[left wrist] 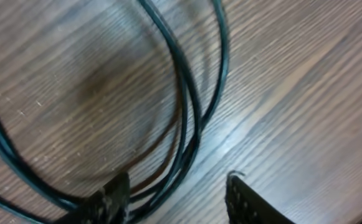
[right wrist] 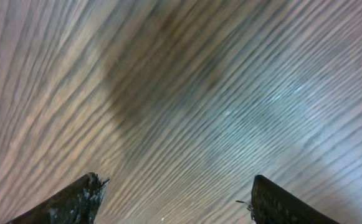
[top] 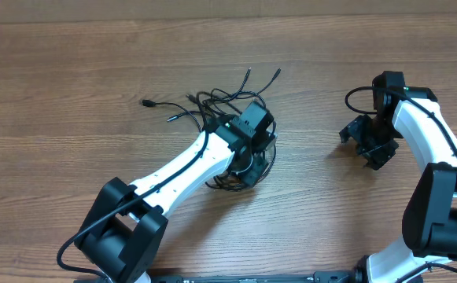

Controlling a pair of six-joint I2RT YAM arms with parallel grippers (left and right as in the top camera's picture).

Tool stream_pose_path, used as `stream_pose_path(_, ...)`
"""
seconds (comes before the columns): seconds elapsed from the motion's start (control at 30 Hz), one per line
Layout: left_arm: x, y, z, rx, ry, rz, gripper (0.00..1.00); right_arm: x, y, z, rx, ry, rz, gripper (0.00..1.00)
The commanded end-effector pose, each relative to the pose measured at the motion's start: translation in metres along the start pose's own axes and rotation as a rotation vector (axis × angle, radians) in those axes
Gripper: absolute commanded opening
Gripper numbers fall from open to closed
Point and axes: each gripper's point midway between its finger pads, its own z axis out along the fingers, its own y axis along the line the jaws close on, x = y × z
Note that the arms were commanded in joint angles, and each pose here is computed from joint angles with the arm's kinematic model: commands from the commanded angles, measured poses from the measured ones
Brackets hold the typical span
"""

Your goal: Untangle cables

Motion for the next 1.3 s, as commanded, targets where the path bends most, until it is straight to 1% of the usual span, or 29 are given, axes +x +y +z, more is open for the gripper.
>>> stream_pose_path(0.0, 0.007, 0.007, 0.01, -0.025, 0.006, -0.006, 0.51, 0.016, 0.017, 0.002, -0.09, 0.079, -0.093, 0.75)
stream_pose_path(0.03, 0.008, 0.009, 0.012, -0.035, 0.002, -0.005, 0.51, 0.022, 0.022, 0.002, -0.125, 0.108, -0.118, 0.75)
stream_pose_path(0.13, 0.004, 0.021, 0.012, -0.101, -0.017, -0.004, 0.37, 0.044, 0.039, 0.007, -0.239, 0.2, -0.186, 0.75)
stream_pose_path(0.2, -0.001, 0.024, 0.012, -0.123, -0.038, -0.002, 0.32, 0.058, 0.045, 0.012, -0.285, 0.248, -0.205, 0.75)
stream_pose_path(0.3, -0.005, 0.024, 0.012, -0.121, -0.055, -0.001, 0.32, 0.081, 0.053, 0.023, -0.334, 0.308, -0.236, 0.74)
stream_pose_path(0.4, -0.003, 0.024, 0.012, -0.122, -0.047, -0.001, 0.34, 0.105, 0.059, 0.034, -0.368, 0.357, -0.281, 0.74)
stream_pose_path(0.63, 0.005, 0.018, 0.014, -0.088, -0.016, -0.001, 0.35, 0.139, 0.066, 0.045, -0.348, 0.381, -0.39, 0.74)
stream_pose_path(0.7, 0.008, 0.019, 0.016, -0.088, -0.009, -0.002, 0.35, 0.144, 0.068, 0.045, -0.344, 0.384, -0.396, 0.74)
stream_pose_path(0.87, 0.012, 0.021, 0.023, -0.09, -0.01, -0.003, 0.37, 0.15, 0.074, 0.046, -0.335, 0.39, -0.344, 0.74)
stream_pose_path(1.13, 0.013, 0.021, 0.024, -0.088, -0.01, -0.003, 0.49, 0.164, 0.081, 0.055, -0.322, 0.398, -0.271, 0.73)
stream_pose_path(1.27, 0.01, 0.02, 0.022, -0.086, -0.014, 0.001, 0.48, 0.169, 0.089, 0.056, -0.338, 0.385, -0.283, 0.73)
